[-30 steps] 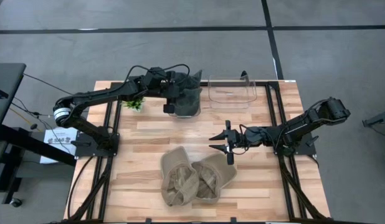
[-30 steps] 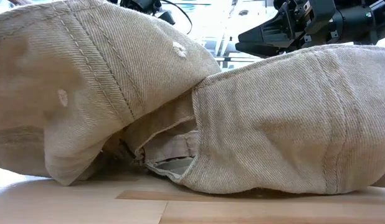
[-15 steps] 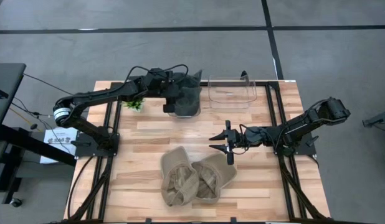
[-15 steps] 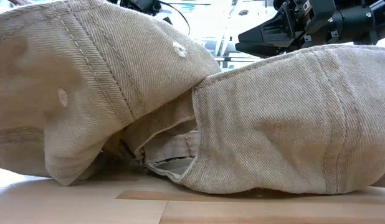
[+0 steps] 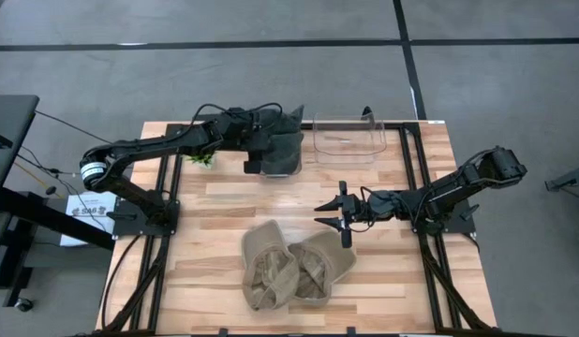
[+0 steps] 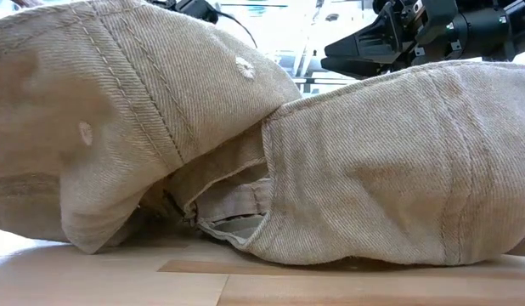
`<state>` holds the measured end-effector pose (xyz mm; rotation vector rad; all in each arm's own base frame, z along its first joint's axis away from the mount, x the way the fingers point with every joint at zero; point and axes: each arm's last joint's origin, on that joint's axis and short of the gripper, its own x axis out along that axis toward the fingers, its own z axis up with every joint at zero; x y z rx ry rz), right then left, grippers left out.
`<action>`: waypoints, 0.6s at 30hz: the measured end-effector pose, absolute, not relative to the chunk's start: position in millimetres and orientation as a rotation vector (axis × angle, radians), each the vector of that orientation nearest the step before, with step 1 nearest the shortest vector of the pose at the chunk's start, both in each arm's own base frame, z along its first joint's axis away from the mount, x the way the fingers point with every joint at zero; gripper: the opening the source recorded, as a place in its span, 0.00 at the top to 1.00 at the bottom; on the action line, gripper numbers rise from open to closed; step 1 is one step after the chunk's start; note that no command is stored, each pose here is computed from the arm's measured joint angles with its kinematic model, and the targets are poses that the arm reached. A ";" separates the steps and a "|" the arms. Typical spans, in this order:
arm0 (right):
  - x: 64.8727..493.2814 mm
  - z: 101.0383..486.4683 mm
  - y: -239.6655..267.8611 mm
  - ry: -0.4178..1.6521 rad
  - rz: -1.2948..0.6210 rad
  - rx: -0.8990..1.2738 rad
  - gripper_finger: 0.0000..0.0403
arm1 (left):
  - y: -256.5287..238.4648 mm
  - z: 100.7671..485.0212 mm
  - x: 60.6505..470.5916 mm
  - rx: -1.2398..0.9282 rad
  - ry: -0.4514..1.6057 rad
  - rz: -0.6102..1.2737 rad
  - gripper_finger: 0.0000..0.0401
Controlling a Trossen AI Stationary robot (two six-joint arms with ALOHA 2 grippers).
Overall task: Pick & Place hat
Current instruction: Put the black cap into the left transparent bin
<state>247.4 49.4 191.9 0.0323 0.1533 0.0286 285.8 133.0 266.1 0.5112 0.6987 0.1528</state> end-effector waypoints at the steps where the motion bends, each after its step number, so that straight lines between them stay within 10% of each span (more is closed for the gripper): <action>1: 247.4 191.9 49.4 0.153 0.029 0.032 0.70 | 133.1 266.3 285.9 0.512 0.697 0.154 0.53; 18: 247.4 191.9 49.4 0.154 0.029 0.031 0.70 | 137.7 266.7 283.8 0.483 0.754 0.343 0.54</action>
